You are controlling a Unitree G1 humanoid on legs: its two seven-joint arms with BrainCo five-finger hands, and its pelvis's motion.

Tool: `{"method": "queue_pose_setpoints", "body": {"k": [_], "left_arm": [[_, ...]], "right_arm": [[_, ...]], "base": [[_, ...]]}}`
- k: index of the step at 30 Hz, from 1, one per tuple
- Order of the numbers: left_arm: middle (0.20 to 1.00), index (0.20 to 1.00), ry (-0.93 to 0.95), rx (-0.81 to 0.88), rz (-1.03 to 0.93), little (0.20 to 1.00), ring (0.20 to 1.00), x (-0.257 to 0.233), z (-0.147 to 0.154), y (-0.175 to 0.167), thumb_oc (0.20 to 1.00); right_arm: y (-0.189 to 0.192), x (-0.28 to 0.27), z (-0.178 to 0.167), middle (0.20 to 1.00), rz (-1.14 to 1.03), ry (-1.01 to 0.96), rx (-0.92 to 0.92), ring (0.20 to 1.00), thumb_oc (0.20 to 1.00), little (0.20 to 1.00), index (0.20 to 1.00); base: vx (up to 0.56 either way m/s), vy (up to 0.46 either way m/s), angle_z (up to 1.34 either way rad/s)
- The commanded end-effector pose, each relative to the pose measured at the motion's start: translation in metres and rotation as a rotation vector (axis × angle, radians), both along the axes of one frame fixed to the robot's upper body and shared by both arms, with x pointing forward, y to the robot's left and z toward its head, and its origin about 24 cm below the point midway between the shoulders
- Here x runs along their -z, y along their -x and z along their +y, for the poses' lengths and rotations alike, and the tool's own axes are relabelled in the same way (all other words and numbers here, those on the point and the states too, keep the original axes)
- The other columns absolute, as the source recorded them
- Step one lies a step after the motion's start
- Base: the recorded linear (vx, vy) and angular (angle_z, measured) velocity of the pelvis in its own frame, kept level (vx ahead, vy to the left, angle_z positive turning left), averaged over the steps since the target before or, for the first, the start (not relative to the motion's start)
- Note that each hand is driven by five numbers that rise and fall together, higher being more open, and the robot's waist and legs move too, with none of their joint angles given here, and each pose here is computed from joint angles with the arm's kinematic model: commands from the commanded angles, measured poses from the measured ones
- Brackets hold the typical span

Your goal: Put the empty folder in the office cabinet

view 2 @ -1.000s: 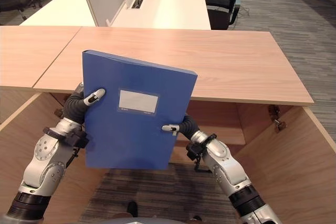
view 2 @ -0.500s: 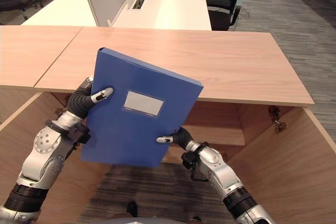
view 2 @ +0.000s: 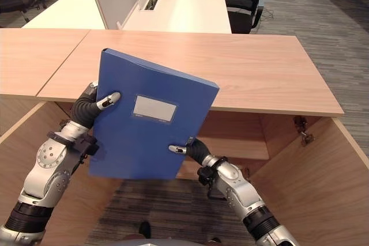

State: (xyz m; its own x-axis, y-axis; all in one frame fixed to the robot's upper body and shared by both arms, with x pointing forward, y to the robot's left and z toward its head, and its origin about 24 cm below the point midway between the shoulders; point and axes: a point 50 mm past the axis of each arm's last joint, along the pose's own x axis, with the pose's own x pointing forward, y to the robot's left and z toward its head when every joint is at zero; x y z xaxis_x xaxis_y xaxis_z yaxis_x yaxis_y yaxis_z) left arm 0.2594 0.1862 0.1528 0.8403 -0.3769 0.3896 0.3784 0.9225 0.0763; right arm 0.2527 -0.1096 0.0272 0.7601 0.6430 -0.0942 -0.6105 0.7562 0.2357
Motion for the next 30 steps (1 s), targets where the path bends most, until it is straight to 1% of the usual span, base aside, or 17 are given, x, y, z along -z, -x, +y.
{"method": "queue_pose_setpoints", "body": {"k": [1,7,8,16,30], "left_arm": [[0.2,0.2,0.145,0.083,-0.21,0.2,0.2,-0.04,-0.016,-0.003,0.2],[0.2,0.2,0.204,0.028,-0.154,0.2,0.2,-0.025,-0.007,-0.001,0.2],[0.2,0.2,0.211,0.016,-0.142,0.2,0.2,-0.021,-0.004,0.0,0.2],[0.2,0.2,0.204,0.004,-0.127,0.2,0.2,-0.018,0.0,0.001,0.2],[0.2,0.2,0.147,0.044,-0.111,0.2,0.2,-0.015,-0.003,0.002,0.2]], "right_arm": [[0.002,-0.029,0.042,0.2,-0.102,-0.166,-0.098,0.2,0.2,0.2,0.2],[-0.002,-0.047,0.039,0.2,-0.137,-0.275,-0.063,0.2,0.2,0.2,0.2],[-0.002,-0.055,0.04,1.0,-0.154,-0.314,-0.066,1.0,1.0,1.0,1.0],[-0.005,-0.068,0.038,1.0,-0.193,-0.342,-0.068,1.0,1.0,1.0,1.0],[-0.001,-0.059,0.04,1.0,-0.177,-0.268,-0.128,1.0,1.0,1.0,1.0]], "base": [[0.0,0.0,0.0],[0.0,0.0,0.0],[0.0,0.0,0.0],[0.0,0.0,0.0],[0.0,0.0,0.0]]}}
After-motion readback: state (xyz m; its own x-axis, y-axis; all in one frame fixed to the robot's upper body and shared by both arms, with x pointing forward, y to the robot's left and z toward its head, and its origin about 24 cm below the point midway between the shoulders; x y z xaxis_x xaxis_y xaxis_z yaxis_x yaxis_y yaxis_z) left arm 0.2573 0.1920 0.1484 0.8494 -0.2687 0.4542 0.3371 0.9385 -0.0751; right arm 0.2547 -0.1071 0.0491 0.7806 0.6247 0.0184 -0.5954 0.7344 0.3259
